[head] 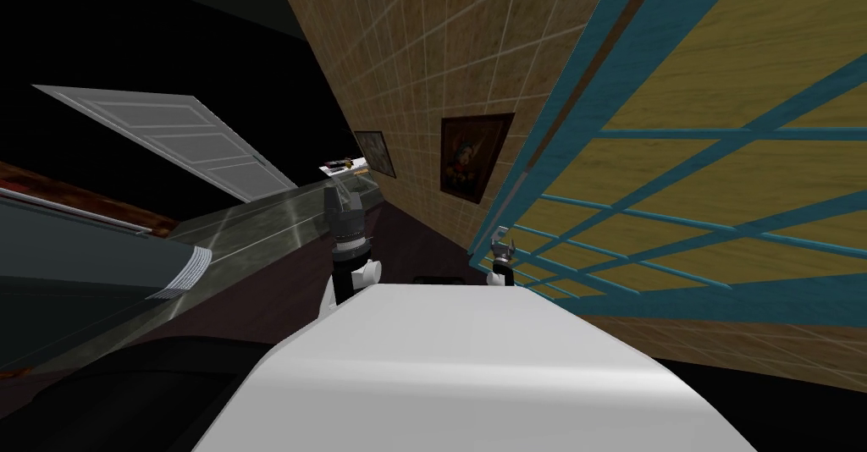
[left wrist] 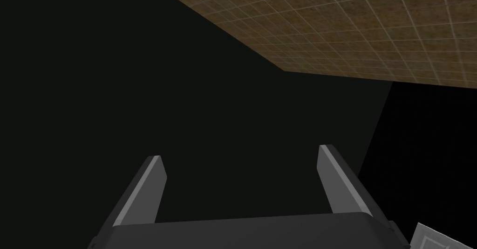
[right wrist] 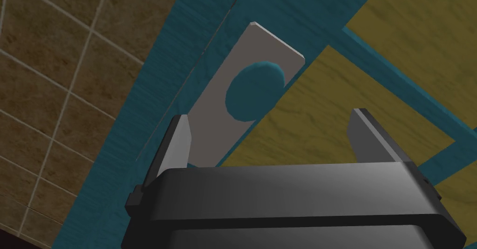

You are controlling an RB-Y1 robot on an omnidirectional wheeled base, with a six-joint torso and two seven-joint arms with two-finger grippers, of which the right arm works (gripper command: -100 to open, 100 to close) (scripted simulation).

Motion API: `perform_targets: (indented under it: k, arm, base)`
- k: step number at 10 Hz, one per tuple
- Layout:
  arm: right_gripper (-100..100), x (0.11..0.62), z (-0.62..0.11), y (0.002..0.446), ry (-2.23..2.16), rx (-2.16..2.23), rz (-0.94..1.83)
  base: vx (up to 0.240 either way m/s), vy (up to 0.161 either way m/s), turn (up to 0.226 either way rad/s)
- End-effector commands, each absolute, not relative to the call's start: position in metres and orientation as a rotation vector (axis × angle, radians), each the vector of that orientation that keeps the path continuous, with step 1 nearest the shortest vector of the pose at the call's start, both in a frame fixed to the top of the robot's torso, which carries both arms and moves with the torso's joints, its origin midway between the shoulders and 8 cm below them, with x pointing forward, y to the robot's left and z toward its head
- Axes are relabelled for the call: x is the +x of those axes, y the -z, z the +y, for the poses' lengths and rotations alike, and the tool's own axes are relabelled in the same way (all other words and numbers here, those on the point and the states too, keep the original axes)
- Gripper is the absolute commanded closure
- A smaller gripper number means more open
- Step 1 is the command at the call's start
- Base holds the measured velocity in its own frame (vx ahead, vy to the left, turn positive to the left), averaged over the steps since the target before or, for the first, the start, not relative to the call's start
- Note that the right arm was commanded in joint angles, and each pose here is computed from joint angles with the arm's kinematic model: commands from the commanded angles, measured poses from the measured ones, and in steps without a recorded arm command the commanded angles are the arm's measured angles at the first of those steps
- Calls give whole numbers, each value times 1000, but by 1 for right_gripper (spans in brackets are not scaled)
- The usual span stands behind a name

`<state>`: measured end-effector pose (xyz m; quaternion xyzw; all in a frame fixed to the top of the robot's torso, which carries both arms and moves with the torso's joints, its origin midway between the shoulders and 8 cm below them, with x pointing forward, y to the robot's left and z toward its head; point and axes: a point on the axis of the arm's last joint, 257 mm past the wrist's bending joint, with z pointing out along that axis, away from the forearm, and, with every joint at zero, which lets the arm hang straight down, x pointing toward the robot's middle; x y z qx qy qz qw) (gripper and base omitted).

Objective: Pull the door open

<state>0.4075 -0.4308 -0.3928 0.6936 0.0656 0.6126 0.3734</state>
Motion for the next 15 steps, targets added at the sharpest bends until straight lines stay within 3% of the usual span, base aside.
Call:
perform_targets:
  k: [1,15]
  arm:
    - [-100,408,-429,393,-1611,1799,103]
    - [-100,410,-411,398,-1880,1916,-393]
  base:
    - [-37,-5,41]
    - [-53,-9,34]
